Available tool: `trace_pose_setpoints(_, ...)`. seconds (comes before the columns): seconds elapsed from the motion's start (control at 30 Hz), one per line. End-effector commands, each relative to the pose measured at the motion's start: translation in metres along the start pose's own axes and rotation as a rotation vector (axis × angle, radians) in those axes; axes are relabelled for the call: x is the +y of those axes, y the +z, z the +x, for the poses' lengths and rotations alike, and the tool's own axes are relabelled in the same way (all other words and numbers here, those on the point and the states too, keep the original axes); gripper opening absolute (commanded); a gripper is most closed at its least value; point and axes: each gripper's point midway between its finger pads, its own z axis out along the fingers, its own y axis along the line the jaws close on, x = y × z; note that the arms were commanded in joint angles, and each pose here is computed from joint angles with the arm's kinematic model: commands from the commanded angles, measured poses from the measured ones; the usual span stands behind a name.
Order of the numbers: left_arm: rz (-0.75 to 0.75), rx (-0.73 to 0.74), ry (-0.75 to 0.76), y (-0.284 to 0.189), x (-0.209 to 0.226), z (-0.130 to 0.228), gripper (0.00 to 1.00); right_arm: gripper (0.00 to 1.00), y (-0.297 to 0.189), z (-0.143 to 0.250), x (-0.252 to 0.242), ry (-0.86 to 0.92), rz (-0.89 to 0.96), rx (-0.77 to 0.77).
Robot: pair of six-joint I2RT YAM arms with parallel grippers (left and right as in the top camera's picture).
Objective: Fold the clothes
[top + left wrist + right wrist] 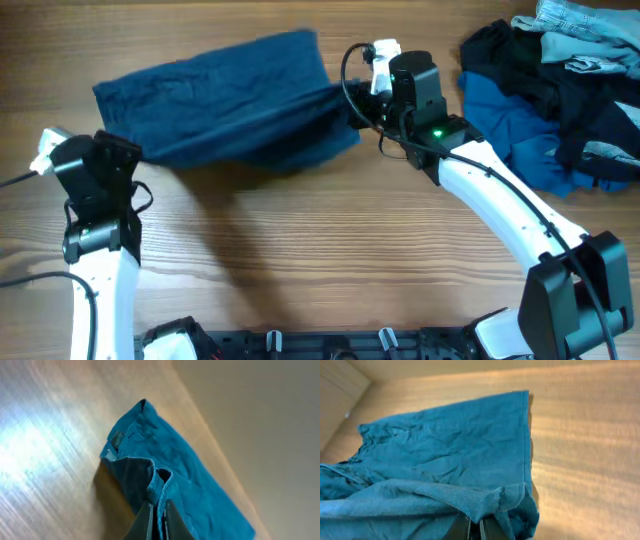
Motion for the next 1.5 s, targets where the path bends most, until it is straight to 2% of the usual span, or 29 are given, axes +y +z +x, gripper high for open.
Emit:
trace_pose_setpoints(0.0, 0.061, -0.012, -0.012, -0.009, -0.015, -0.007, 0.04, 0.04, -0.003, -0.016, 0.004, -0.025, -0.016, -0.036)
trace_pose_setpoints(0.27, 0.173, 0.167, -0.006, -0.049, -0.029, 0.025, 0.04, 0.04, -0.041, 0.003, 0.015, -0.008, -0.022, 0.093)
trace_pose_setpoints(0.4, 0.205, 0.171, 0.019, -0.081, -0.032, 0.032, 0.04, 0.04, -0.084, -0.002, 0.026, -0.021, -0.021, 0.098)
trace_pose_setpoints(0.53, 0.143, 0.107, 0.021, -0.099, -0.016, 0.025, 0.04, 0.04, -0.103, -0.011, 0.034, -0.033, -0.034, 0.060)
trace_pose_setpoints(0.73, -0.054, 0.018, -0.004, -0.080, 0.017, 0.012, 0.04, 0.04, -0.066, -0.017, 0.042, -0.076, -0.114, 0.036)
trace_pose_setpoints(0.8, -0.112, 0.018, 0.003, -0.061, 0.024, 0.012, 0.04, 0.04, -0.033, -0.009, 0.046, -0.109, -0.160, 0.054)
trace_pose_setpoints(0.93, -0.169, 0.029, 0.014, -0.029, 0.030, 0.017, 0.04, 0.04, 0.003, 0.002, 0.044, -0.123, -0.174, 0.060)
trace_pose_setpoints(1.17, -0.182, -0.015, -0.018, 0.015, 0.031, 0.013, 0.04, 0.04, 0.025, -0.005, 0.035, -0.158, -0.145, 0.005)
trace_pose_setpoints(1.3, -0.171, -0.056, -0.068, 0.020, 0.032, 0.000, 0.04, 0.04, 0.024, -0.020, 0.036, -0.169, -0.139, -0.058)
trace_pose_setpoints(1.47, -0.166, -0.037, -0.035, 0.006, 0.024, -0.004, 0.04, 0.04, 0.023, -0.027, 0.040, -0.151, -0.151, -0.077)
